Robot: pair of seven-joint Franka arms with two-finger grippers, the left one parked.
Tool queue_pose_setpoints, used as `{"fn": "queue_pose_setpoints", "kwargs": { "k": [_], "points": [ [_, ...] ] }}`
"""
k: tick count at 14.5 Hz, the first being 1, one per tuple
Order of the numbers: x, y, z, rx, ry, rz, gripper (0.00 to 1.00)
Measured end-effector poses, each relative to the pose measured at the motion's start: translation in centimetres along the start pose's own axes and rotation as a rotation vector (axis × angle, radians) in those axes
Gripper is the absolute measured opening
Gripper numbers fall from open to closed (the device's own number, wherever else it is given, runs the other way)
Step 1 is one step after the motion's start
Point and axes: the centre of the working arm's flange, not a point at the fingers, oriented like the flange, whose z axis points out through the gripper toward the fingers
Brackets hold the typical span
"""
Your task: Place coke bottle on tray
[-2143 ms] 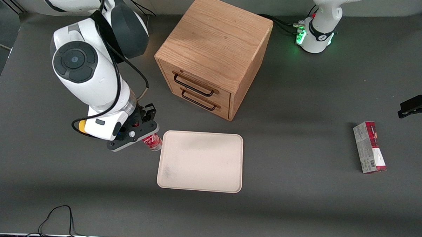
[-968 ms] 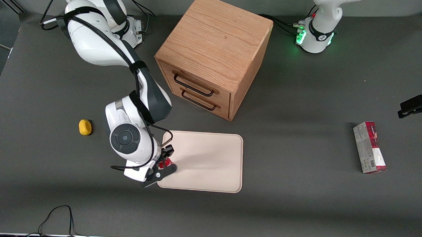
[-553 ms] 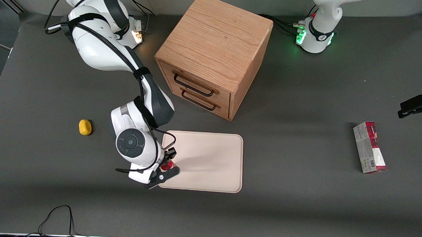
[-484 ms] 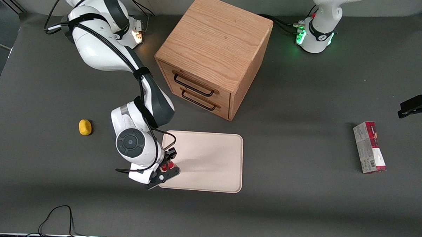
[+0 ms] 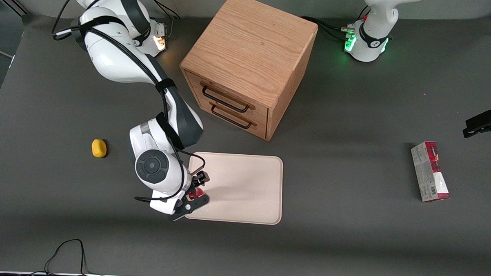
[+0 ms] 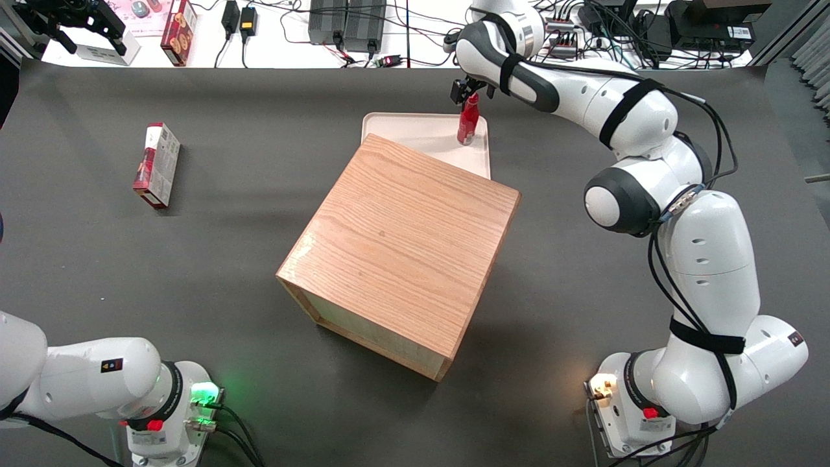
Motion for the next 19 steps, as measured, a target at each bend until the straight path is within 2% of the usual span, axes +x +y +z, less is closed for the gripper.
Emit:
{"fn": "queue_pose_setpoints", "kwargs": {
  "k": [3,6,12,16,19],
  "points": [
    [-0.2,0.1,-2.7,-0.004,0.015,0.006,1.00],
    [-2.2,0.1,-8.8,-0.010,-0.022,0.043,1.00],
    [-8.9,0.0,-21.6,-0.025,-0.113,0.068,1.00],
    [-12.7,-0.6,-27.6,-0.030,-0.123,0.066,1.00],
    [-14.6,-0.1,-30.0,-0.037,-0.129,0.079,1.00]
  ]
}}
